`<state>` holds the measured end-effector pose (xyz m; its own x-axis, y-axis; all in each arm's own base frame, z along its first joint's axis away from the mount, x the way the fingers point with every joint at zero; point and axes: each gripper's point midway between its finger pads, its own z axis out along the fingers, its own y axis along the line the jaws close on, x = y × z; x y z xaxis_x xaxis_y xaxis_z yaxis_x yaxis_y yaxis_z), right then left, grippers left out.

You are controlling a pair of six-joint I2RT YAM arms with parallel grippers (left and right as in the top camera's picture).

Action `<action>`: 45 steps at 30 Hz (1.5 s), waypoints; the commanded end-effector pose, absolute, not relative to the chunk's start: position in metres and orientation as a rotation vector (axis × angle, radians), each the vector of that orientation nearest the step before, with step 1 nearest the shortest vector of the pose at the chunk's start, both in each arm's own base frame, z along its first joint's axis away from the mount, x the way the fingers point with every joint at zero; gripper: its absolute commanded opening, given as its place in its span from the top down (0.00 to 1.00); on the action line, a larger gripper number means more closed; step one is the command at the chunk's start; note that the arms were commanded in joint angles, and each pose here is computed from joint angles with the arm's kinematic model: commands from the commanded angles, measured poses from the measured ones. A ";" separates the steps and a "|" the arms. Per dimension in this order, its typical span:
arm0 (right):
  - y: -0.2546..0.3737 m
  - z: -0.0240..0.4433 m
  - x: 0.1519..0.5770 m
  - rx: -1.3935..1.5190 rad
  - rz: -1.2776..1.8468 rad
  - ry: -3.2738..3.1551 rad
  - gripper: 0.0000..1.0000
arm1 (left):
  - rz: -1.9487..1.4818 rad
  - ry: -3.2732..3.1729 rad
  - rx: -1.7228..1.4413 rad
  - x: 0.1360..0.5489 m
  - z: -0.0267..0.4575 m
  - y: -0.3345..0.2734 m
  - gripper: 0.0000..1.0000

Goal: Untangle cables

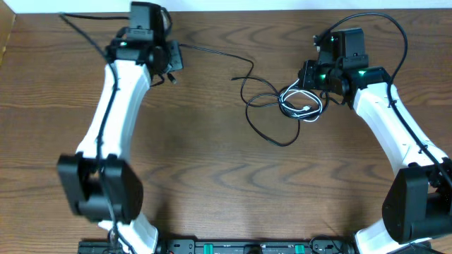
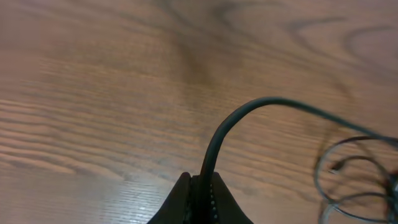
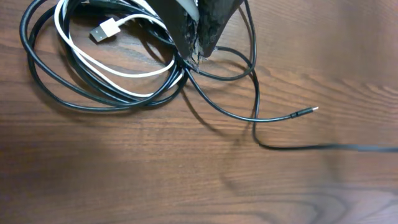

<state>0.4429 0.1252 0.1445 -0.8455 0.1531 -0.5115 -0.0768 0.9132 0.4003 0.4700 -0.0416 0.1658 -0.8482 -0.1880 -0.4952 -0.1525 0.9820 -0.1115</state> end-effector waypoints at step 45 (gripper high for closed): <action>0.131 0.145 0.443 -0.008 0.558 2.517 0.91 | -0.664 2.157 0.554 0.308 0.370 -0.134 0.93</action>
